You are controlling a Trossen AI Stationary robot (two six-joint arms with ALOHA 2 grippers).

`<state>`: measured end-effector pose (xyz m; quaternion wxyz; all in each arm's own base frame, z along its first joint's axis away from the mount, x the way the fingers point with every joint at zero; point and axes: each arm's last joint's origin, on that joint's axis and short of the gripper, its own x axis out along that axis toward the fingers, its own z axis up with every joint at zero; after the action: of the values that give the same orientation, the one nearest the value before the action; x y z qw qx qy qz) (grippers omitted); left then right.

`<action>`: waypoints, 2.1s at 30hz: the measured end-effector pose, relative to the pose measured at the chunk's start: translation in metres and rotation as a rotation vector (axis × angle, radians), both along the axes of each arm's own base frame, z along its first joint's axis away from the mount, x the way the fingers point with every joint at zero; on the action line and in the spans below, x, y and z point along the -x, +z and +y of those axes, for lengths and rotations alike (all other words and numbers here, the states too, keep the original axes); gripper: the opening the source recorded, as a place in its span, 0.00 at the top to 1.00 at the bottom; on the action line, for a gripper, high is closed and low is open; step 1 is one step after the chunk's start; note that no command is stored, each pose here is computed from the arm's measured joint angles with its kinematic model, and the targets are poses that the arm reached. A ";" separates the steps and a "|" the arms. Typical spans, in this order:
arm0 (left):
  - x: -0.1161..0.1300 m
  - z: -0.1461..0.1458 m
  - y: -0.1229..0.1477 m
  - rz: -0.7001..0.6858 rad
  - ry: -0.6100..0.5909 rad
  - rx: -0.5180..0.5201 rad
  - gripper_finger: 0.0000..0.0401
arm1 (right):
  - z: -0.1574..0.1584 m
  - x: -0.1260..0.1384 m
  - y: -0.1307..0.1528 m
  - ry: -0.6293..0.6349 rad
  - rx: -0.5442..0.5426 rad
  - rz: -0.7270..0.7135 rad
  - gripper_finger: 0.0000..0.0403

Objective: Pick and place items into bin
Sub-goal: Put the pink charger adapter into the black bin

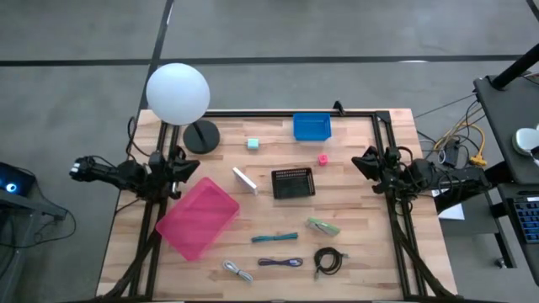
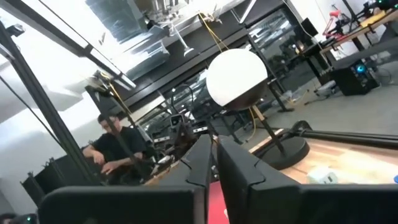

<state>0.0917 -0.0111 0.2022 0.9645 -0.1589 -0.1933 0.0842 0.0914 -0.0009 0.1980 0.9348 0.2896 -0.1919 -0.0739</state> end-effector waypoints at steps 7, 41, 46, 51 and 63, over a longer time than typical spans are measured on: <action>0.000 0.000 0.001 -0.042 -0.045 0.118 0.80 | 0.000 0.000 0.001 -0.001 0.002 -0.008 0.73; -0.016 -0.006 0.066 -0.169 -0.025 0.000 0.58 | 0.002 -0.038 0.118 -0.053 0.318 0.746 0.53; -0.018 -0.006 0.067 -0.180 -0.025 0.004 0.58 | 0.002 -0.052 0.116 -0.037 0.328 0.890 0.53; -0.020 -0.006 0.066 -0.175 -0.023 0.004 0.58 | -0.003 -0.071 0.117 0.013 0.348 1.014 0.53; -0.019 -0.006 0.067 -0.184 -0.021 0.007 0.58 | -0.033 -0.109 0.131 0.106 0.438 1.267 0.53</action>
<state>0.1111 -0.0174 0.2691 0.9430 -0.1713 -0.2790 0.0597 0.2007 -0.0339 0.3291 0.9063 0.0029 0.3977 -0.1428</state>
